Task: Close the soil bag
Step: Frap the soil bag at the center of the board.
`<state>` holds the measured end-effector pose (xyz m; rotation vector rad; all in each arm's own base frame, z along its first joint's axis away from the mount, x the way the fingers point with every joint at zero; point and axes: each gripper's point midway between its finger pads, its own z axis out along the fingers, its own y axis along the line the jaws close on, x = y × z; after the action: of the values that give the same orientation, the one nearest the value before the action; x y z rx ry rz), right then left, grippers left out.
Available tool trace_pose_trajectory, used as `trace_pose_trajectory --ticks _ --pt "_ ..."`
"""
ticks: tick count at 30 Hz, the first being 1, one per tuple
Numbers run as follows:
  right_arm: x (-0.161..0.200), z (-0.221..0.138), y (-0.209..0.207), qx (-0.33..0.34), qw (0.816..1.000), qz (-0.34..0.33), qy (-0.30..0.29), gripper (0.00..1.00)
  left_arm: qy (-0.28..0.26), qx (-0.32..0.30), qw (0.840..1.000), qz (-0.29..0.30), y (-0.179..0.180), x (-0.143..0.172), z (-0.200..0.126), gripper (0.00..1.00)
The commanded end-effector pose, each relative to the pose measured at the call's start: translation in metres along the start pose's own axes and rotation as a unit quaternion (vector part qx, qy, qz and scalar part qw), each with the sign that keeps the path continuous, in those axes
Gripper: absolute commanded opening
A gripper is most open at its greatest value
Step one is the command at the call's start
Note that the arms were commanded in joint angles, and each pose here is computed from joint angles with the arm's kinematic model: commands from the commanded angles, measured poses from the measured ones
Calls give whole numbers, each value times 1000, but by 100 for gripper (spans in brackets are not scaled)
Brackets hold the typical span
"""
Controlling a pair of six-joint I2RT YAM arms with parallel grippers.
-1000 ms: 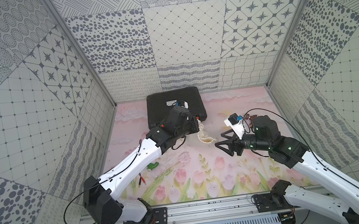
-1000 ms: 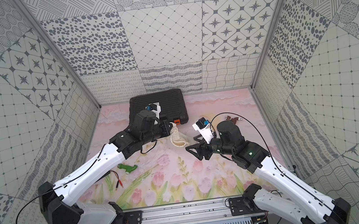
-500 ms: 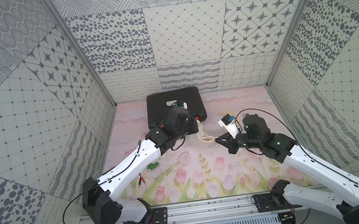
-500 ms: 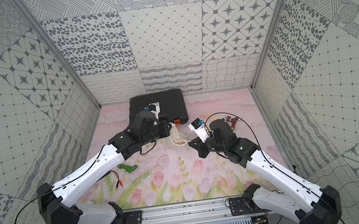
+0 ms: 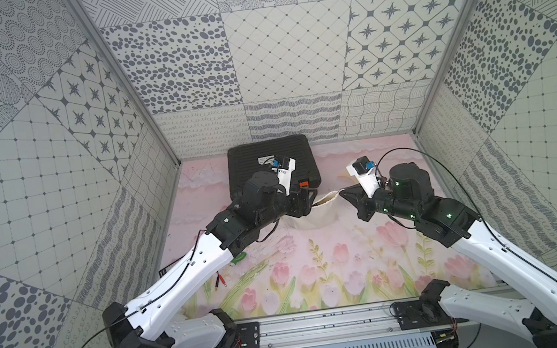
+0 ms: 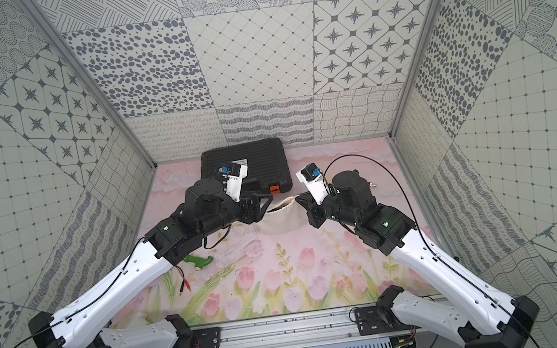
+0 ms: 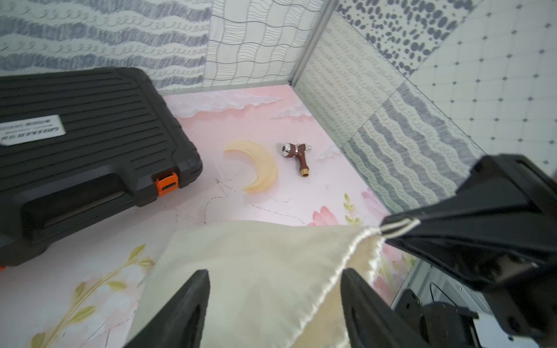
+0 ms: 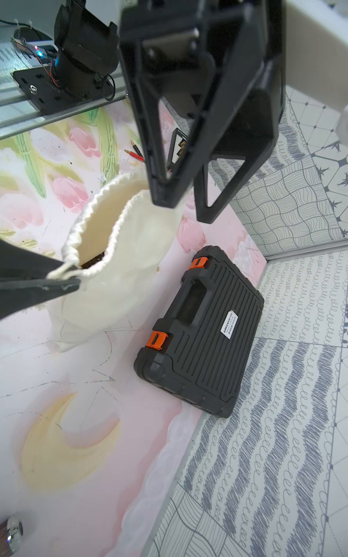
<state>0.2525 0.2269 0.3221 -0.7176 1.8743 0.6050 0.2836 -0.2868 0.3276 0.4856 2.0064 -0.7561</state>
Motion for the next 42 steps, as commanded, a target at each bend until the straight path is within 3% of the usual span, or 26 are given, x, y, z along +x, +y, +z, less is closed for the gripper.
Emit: trace_pose_trajectory --ticks 1,9,13,19,21,24,29,36,42 --pt "-31 -6 -2 12 999 -21 -43 0 -27 137 973 184 -61 -4 -5 73" --pt "-31 -4 1 3 999 -19 -42 0 -34 160 948 272 -73 -2 23 61" --pt "-31 -3 2 -1 999 -14 -42 0 -36 145 942 299 -69 -5 43 47" --pt "-29 -1 4 -10 999 -14 -39 0 -39 157 932 324 -75 -8 59 44" --pt "-29 -2 5 -10 999 -14 -40 0 -37 150 930 334 -73 -8 65 39" --pt "-34 -8 2 -2 999 -16 -49 0 -7 121 931 343 -59 3 81 25" --pt "-40 -15 -9 28 998 -17 -61 0 37 55 946 317 -25 30 92 1" --pt "-61 -22 -47 90 992 16 -85 0 97 -74 963 242 36 79 61 0" --pt "-99 -4 -44 57 991 13 -117 0 162 -184 957 154 82 122 4 0"
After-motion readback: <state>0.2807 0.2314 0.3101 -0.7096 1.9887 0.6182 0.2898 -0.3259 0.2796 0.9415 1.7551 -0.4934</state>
